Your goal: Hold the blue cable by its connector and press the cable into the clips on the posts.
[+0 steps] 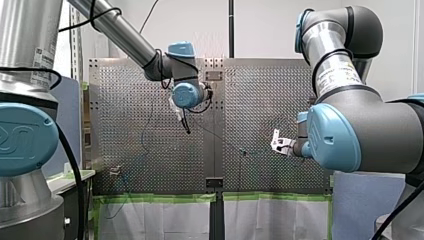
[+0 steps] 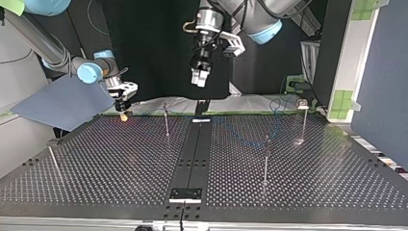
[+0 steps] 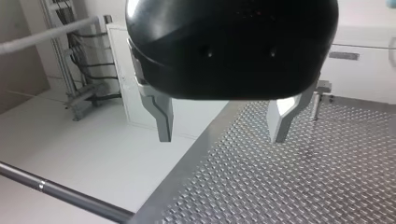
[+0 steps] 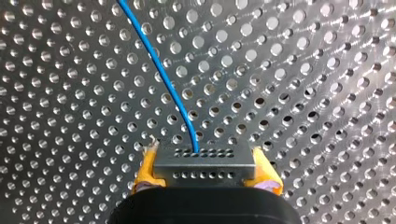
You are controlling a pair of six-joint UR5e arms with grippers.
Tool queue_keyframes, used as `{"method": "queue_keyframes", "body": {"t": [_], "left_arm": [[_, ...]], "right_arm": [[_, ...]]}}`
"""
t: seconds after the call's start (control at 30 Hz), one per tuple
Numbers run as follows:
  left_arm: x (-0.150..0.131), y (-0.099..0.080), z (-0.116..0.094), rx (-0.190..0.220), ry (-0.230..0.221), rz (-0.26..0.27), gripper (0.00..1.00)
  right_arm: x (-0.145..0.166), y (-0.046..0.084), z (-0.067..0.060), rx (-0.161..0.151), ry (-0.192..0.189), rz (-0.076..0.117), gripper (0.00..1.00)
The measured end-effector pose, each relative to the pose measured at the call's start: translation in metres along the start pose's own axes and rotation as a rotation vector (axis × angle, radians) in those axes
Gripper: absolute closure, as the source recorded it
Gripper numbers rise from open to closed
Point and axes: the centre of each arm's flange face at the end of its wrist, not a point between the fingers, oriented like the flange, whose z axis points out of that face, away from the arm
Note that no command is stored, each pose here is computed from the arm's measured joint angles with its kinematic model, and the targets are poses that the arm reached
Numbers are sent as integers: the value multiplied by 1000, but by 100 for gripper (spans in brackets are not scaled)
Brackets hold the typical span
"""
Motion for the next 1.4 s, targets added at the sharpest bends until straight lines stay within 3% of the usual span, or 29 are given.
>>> {"method": "queue_keyframes", "body": {"t": [0.2,0.33,1.4], "left_arm": [[29,23,-18,-30,78,56,0],[36,29,-24,-36,99,69,0],[38,30,-25,-38,104,72,0]], "right_arm": [[0,-1,0,6,-2,0,100],[0,-1,0,8,-2,0,100],[0,-1,0,8,-2,0,100]]}}
